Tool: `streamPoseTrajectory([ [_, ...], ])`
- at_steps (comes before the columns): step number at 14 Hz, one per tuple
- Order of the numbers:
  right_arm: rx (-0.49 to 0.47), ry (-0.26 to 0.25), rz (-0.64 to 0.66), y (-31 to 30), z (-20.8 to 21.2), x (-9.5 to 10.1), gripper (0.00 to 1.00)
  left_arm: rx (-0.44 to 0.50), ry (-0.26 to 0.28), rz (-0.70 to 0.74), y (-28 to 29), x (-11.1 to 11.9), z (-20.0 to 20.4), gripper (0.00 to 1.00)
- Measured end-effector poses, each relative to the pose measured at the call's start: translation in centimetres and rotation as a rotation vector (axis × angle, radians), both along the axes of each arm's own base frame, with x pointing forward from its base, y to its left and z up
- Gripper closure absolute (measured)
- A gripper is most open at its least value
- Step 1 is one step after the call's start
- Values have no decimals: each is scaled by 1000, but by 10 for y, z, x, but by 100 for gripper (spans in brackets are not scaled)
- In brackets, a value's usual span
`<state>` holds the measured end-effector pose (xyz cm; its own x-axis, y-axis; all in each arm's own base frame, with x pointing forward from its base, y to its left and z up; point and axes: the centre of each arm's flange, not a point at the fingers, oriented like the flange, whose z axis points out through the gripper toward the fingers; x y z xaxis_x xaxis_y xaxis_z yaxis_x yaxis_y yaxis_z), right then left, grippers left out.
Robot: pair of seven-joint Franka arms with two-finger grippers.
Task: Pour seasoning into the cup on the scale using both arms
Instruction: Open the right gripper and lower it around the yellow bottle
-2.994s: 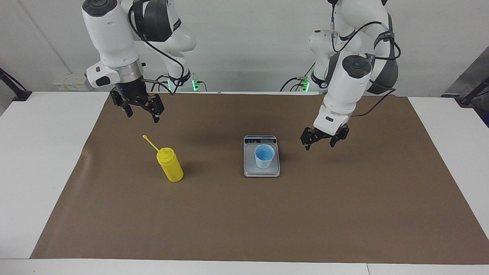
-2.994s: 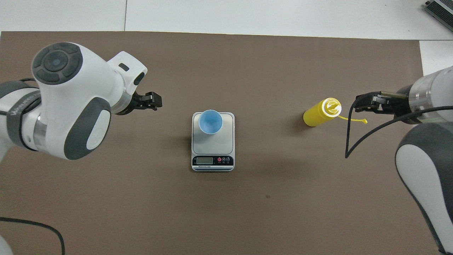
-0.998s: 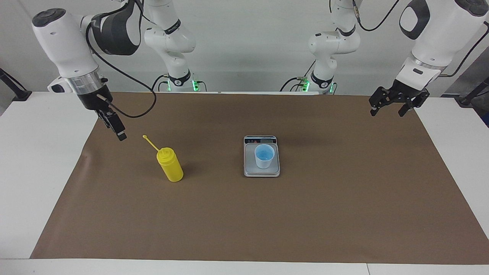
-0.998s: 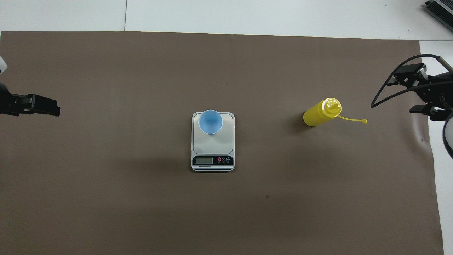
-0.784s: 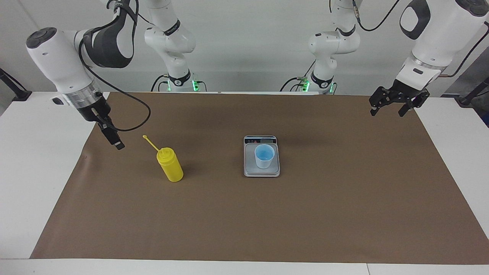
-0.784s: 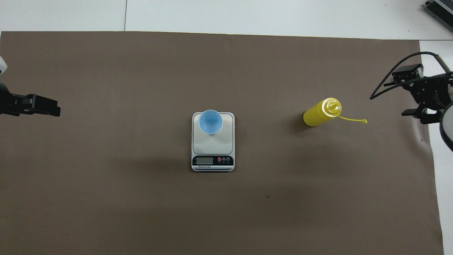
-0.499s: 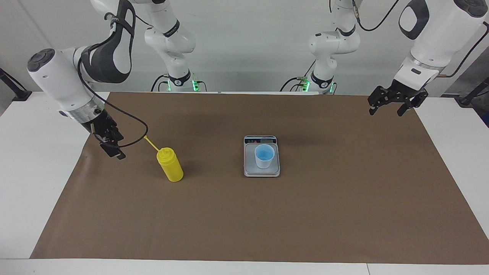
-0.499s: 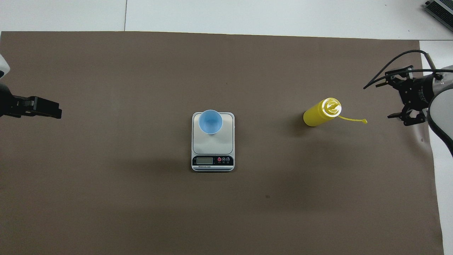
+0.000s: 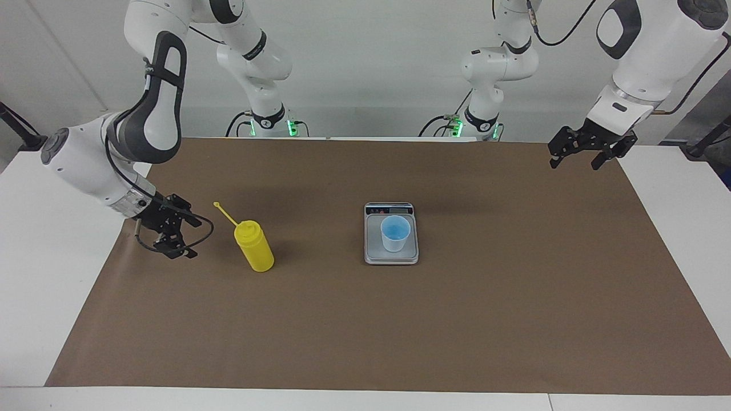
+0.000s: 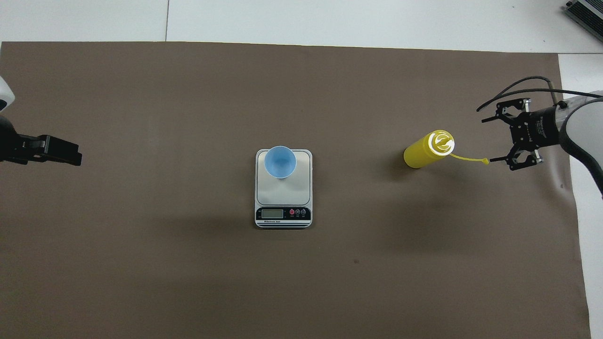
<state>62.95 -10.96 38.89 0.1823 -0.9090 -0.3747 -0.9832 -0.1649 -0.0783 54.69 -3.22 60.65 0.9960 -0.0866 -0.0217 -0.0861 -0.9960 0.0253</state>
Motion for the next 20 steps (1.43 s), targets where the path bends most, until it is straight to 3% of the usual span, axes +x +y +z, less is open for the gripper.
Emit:
streamPoseTrajectory([
  [5, 108, 67, -34, 15, -35, -7, 0, 2, -9, -1, 0, -2, 5, 0],
  [12, 168, 128, -27, 43, -55, -25, 0, 2, -8, -5, -3, -2, 4, 0],
  [20, 222, 127, -7, 83, -51, -25, 0, 2, -8, -3, -2, -2, 4, 0],
])
